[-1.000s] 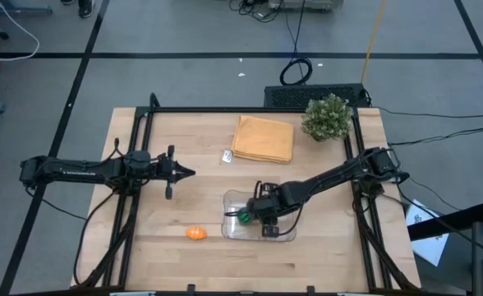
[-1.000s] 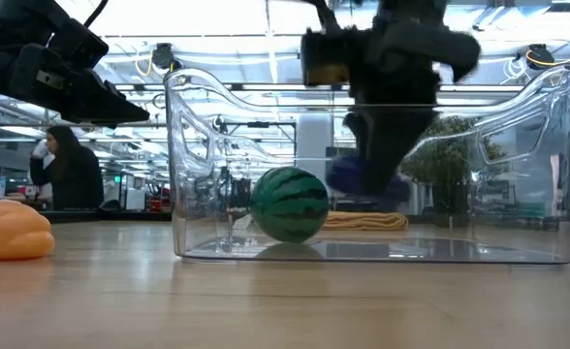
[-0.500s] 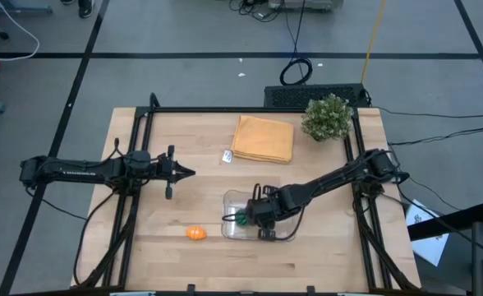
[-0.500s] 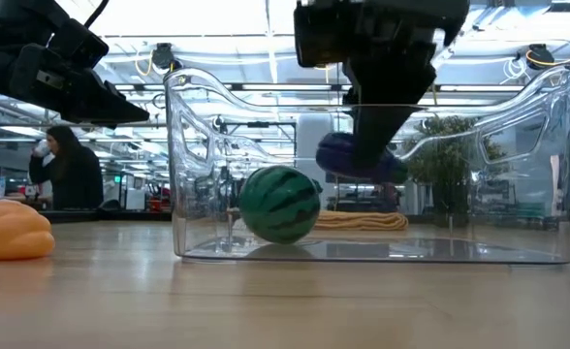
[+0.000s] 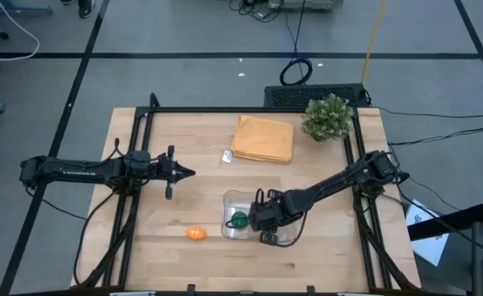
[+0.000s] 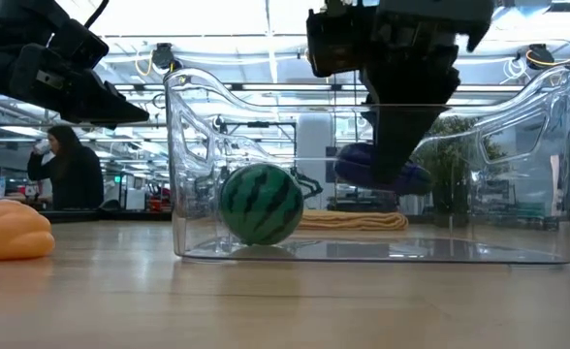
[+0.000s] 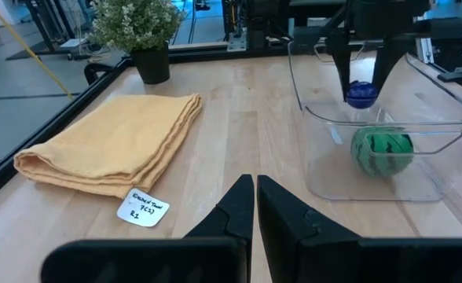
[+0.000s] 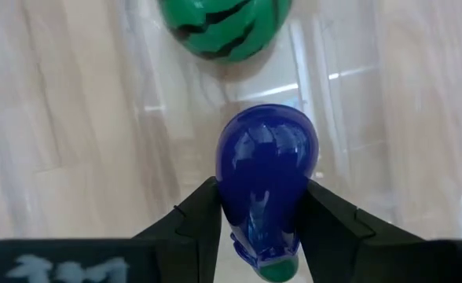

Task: Pick and placing Produce into tupperware
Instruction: Put the eggplant into the transparent bin

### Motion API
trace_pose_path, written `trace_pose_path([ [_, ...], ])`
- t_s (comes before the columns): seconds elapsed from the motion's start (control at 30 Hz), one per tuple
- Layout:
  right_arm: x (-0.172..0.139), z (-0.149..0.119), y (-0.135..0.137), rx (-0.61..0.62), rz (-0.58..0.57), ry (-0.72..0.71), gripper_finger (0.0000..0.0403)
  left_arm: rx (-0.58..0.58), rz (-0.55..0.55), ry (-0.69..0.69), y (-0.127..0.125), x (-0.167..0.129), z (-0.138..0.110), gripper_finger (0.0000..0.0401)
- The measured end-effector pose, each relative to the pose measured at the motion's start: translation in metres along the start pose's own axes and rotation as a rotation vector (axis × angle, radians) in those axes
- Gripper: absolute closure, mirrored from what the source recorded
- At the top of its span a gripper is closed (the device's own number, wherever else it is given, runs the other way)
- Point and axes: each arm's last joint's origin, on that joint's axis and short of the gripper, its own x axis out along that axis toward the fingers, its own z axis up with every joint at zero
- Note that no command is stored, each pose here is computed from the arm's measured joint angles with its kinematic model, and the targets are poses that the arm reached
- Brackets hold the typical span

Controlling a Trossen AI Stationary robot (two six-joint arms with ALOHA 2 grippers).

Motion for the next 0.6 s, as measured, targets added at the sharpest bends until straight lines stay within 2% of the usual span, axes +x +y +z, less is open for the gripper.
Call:
trace_pose_path([
  [0.43,0.009,-0.006,0.003,-0.017,0.018,-0.024,0.0273,0.000,-0.001,0.000,0.000,0.000,0.000,0.0377],
  [0.6,0.013,-0.010,0.001,-0.048,-0.036,-0.044,0.0273,0.000,-0.001,0.001,0.000,0.000,0.000,0.0377],
])
